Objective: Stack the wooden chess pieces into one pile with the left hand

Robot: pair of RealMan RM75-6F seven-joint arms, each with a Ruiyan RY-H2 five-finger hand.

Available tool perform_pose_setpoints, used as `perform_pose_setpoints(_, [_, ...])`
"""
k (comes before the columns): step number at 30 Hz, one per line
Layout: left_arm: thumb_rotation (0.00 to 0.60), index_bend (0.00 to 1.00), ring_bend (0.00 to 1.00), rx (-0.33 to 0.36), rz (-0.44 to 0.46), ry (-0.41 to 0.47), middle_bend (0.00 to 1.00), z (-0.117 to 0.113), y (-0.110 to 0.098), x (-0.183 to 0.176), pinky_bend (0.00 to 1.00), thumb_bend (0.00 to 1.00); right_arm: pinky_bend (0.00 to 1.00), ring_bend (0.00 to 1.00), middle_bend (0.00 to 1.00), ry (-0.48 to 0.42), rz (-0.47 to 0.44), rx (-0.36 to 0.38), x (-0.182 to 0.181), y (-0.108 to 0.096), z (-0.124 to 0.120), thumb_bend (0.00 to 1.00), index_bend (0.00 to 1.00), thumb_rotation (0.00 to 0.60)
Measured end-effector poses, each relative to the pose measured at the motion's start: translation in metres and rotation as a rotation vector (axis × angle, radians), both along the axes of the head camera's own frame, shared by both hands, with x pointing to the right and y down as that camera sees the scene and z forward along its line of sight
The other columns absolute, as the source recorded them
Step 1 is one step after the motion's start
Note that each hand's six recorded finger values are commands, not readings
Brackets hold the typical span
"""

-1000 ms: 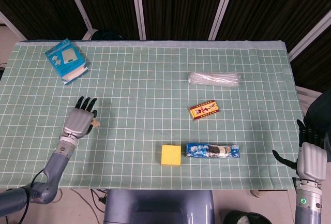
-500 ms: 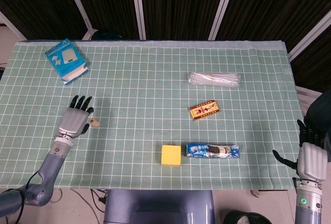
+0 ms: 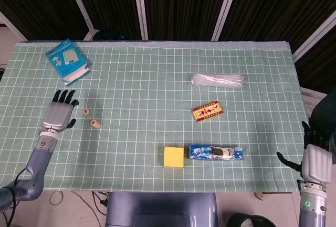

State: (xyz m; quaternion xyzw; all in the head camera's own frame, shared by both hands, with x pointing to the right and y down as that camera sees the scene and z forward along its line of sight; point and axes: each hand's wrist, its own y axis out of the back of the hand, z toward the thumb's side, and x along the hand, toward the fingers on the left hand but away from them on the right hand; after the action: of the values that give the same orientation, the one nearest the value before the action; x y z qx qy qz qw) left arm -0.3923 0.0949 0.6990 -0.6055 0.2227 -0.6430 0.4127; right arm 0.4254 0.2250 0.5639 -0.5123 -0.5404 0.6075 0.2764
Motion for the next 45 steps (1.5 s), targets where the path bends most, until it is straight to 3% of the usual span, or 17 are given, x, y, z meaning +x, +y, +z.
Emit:
perform_pose_setpoints(10, [0.600, 0.35, 0.00, -0.026, -0.005, -0.020, 0.04, 0.020, -0.020, 0.010, 0.00, 0.27, 0.00, 0.00, 0.01, 0.000, 0.008, -0.004, 0.001, -0.001, 0.001, 0.23, 0.02, 0.600])
perform_pose_setpoints(28, [0.600, 0.39, 0.00, -0.062, 0.009, -0.030, 0.04, 0.047, -0.014, 0.018, 0.00, 0.29, 0.00, 0.00, 0.01, 0.005, 0.018, -0.002, 0.003, 0.000, 0.000, 0.23, 0.02, 0.600])
perform_pose_setpoints(45, [0.600, 0.43, 0.00, -0.064, 0.036, -0.039, 0.05, 0.052, -0.009, 0.029, 0.00, 0.30, 0.00, 0.00, 0.01, -0.007, 0.028, -0.010, 0.003, 0.001, 0.002, 0.23, 0.02, 0.600])
